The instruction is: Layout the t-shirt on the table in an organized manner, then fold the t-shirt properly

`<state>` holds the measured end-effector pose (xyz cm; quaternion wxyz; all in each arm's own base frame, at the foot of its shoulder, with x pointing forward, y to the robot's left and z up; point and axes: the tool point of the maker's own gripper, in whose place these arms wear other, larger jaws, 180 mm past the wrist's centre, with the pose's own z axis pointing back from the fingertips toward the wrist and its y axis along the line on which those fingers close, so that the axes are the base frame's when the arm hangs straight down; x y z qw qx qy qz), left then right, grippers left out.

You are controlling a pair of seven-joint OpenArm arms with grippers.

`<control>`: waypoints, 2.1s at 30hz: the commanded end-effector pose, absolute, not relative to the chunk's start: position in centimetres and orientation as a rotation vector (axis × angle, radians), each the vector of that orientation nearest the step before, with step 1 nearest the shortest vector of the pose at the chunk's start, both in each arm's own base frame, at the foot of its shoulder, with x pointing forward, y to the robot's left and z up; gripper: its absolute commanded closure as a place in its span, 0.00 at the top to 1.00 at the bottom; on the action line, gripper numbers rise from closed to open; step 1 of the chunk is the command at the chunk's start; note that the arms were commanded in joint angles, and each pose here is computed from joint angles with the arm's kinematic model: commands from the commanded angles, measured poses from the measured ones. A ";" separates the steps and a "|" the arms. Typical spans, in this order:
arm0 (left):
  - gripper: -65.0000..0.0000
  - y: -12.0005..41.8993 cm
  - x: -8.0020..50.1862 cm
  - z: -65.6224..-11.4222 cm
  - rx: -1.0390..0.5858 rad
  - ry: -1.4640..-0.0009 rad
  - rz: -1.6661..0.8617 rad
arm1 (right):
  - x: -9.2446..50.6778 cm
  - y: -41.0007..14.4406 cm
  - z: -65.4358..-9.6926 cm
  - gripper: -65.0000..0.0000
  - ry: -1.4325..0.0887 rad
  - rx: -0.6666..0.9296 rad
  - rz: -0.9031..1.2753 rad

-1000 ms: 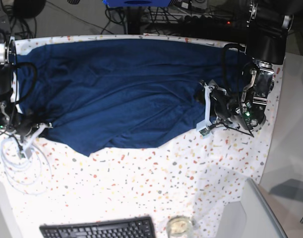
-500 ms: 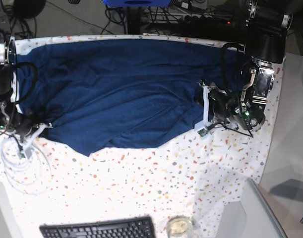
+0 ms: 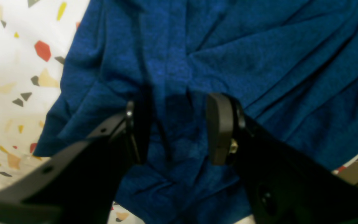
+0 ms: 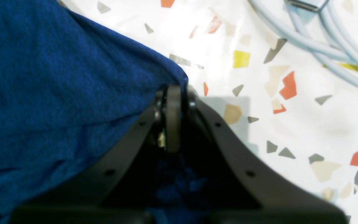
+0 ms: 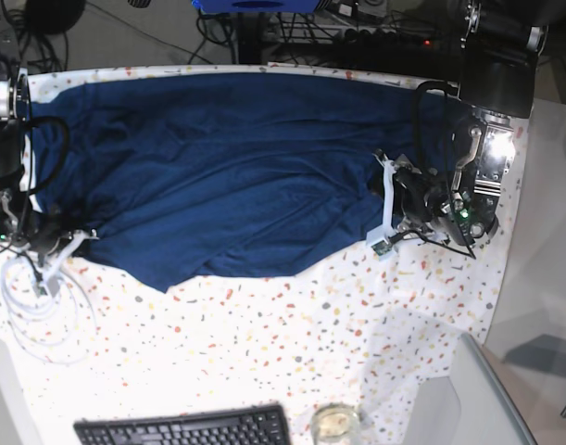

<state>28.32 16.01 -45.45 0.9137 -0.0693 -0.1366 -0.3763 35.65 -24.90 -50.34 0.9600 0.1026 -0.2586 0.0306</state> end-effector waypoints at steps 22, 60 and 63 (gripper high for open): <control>0.15 17.1 28.9 -45.2 -0.140 -0.286 -0.759 | 34.5 -25.4 -50.9 0.00 -0.457 0.186 0.088; 0.37 16.5 31.5 -42.5 -0.108 -0.370 -0.795 | 35.0 -25.5 -50.6 0.00 -0.469 0.183 0.087; 0.44 16.2 30.1 -43.6 -0.123 -0.340 -0.799 | 35.0 -25.6 -50.6 0.00 -0.469 0.181 0.086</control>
